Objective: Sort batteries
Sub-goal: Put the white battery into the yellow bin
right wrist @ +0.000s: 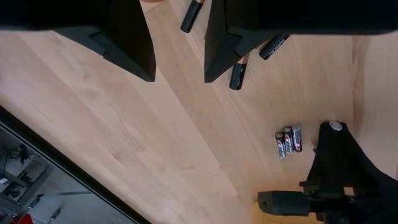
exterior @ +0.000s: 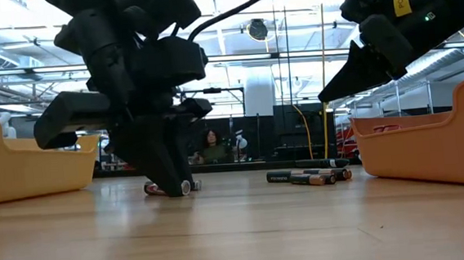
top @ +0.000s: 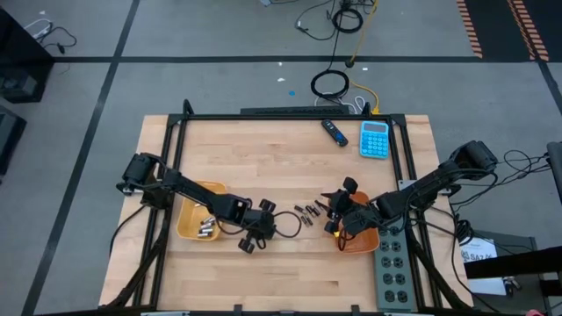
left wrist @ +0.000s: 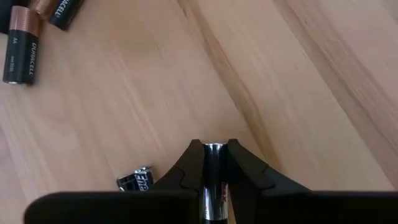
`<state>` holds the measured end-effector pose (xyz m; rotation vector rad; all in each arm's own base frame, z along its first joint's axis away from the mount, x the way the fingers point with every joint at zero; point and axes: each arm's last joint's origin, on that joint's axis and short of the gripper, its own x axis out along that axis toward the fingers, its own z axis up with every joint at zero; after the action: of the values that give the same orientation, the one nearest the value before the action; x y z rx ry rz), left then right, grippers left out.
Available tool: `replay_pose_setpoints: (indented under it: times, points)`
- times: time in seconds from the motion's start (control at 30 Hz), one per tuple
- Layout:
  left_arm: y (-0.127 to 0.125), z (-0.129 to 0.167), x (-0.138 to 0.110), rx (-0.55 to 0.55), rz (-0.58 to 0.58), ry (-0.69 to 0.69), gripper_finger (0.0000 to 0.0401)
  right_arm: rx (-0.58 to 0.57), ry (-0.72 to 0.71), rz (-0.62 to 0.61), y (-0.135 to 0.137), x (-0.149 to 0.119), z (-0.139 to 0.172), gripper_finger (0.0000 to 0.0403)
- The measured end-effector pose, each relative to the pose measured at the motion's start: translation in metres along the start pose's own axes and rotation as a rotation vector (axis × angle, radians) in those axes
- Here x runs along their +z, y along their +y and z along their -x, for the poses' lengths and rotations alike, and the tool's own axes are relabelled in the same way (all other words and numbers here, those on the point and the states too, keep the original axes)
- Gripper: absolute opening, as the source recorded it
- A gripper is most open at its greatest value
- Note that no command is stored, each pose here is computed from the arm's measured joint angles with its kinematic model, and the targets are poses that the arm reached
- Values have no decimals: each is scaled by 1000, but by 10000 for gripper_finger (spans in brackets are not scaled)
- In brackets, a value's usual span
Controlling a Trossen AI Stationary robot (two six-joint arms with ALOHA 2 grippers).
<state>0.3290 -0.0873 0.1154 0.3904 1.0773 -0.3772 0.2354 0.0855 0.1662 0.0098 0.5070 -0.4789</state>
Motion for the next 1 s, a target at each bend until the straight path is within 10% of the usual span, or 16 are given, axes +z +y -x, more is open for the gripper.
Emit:
replay_pose_setpoints:
  times: [0.4,1.0]
  points:
    - [0,35,14,7,29,19,46,4,2,-3,0,0,0,130]
    - [-6,69,-17,-25,318,518,46,22,10,-10,1,0,0,130]
